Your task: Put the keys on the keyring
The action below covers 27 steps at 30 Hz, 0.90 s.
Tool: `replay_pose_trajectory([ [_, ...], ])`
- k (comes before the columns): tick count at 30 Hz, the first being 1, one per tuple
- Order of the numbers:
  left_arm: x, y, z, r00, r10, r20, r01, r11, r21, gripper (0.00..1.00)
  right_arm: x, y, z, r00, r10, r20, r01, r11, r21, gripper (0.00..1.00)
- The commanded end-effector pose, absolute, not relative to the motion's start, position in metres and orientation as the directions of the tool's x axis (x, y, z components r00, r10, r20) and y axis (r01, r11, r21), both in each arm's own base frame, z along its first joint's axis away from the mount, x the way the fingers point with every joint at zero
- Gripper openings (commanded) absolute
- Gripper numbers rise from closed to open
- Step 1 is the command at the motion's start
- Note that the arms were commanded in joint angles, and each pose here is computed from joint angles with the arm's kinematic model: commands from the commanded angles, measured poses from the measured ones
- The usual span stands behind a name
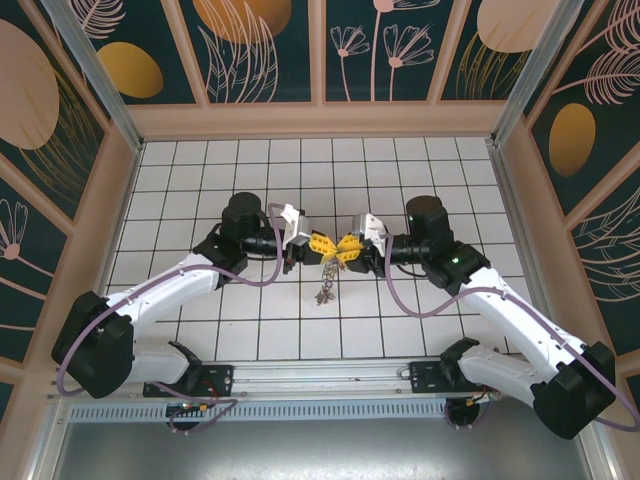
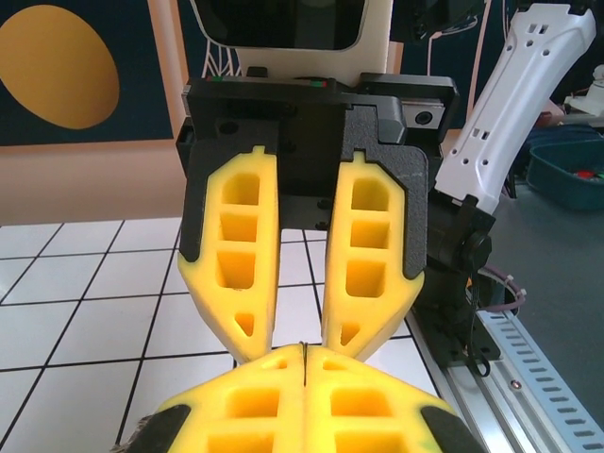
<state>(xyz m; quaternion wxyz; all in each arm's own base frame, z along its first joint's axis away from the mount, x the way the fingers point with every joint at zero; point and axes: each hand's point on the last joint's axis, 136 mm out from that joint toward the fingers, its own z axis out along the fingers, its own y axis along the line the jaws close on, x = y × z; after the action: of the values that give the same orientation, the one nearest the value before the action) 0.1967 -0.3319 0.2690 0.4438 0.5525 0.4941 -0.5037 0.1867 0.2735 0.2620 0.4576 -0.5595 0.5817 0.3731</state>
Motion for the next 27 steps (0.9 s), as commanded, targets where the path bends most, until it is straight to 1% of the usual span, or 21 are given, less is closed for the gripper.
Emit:
replay_pose_trajectory([
  [1, 0.19, -0.332, 0.285, 0.054, 0.046, -0.997, 0.988, -0.149, 0.047, 0.0, 0.183, 0.274, 0.259, 0.057, -0.304, -0.951, -0.992, 0.087, -0.087, 0.31],
  [2, 0.19, -0.332, 0.286, 0.057, 0.044, -0.997, 0.988, -0.149, 0.05, 0.0, 0.184, 0.273, 0.258, 0.052, -0.307, -0.95, -0.992, 0.091, -0.084, 0.4],
  [4, 0.19, -0.332, 0.289, 0.064, 0.039, -0.997, 0.987, -0.148, 0.058, 0.0, 0.184, 0.273, 0.254, 0.042, -0.312, -0.949, -0.993, 0.092, -0.074, 0.39],
  [5, 0.189, -0.332, 0.289, 0.066, 0.038, -0.997, 0.987, -0.15, 0.059, 0.0, 0.184, 0.273, 0.254, 0.04, -0.312, -0.949, -0.994, 0.088, -0.071, 0.36],
  [7, 0.189, -0.331, 0.29, 0.069, 0.038, -0.997, 0.987, -0.15, 0.063, 0.0, 0.182, 0.274, 0.255, 0.039, -0.307, -0.951, -0.995, 0.077, -0.066, 0.21],
  [9, 0.188, -0.331, 0.289, 0.068, 0.039, -0.997, 0.987, -0.151, 0.062, 0.0, 0.181, 0.275, 0.257, 0.04, -0.301, -0.953, -0.996, 0.064, -0.062, 0.12],
  [10, 0.189, -0.331, 0.288, 0.065, 0.041, -0.997, 0.987, -0.151, 0.058, 0.0, 0.18, 0.276, 0.258, 0.039, -0.299, -0.954, -0.997, 0.057, -0.059, 0.07],
  [13, 0.189, -0.331, 0.287, 0.063, 0.041, -0.997, 0.987, -0.149, 0.056, 0.0, 0.178, 0.277, 0.261, 0.044, -0.288, -0.956, -0.998, 0.04, -0.058, 0.0],
  [16, 0.191, -0.332, 0.284, 0.051, 0.054, -0.997, 0.99, -0.134, 0.043, 0.0, 0.181, 0.277, 0.261, 0.051, -0.29, -0.956, -0.996, 0.051, -0.068, 0.0],
  [18, 0.194, -0.332, 0.277, 0.037, 0.095, -0.995, 0.992, -0.122, 0.026, 0.01, 0.183, 0.276, 0.262, 0.056, -0.301, -0.952, -0.995, 0.061, -0.078, 0.0],
  [22, 0.193, -0.326, 0.247, 0.045, 0.263, -0.964, 0.992, -0.13, 0.011, 0.18, 0.184, 0.274, 0.262, 0.06, -0.325, -0.944, -0.994, 0.07, -0.087, 0.0],
  [25, 0.201, -0.319, 0.223, 0.034, 0.387, -0.921, 0.996, -0.085, 0.001, 0.18, 0.185, 0.273, 0.261, 0.059, -0.342, -0.938, -0.994, 0.068, -0.087, 0.0],
  [27, 0.203, -0.316, 0.21, 0.021, 0.436, -0.9, 0.998, -0.069, -0.011, 0.16, 0.185, 0.273, 0.26, 0.056, -0.35, -0.935, -0.994, 0.064, -0.084, 0.0],
])
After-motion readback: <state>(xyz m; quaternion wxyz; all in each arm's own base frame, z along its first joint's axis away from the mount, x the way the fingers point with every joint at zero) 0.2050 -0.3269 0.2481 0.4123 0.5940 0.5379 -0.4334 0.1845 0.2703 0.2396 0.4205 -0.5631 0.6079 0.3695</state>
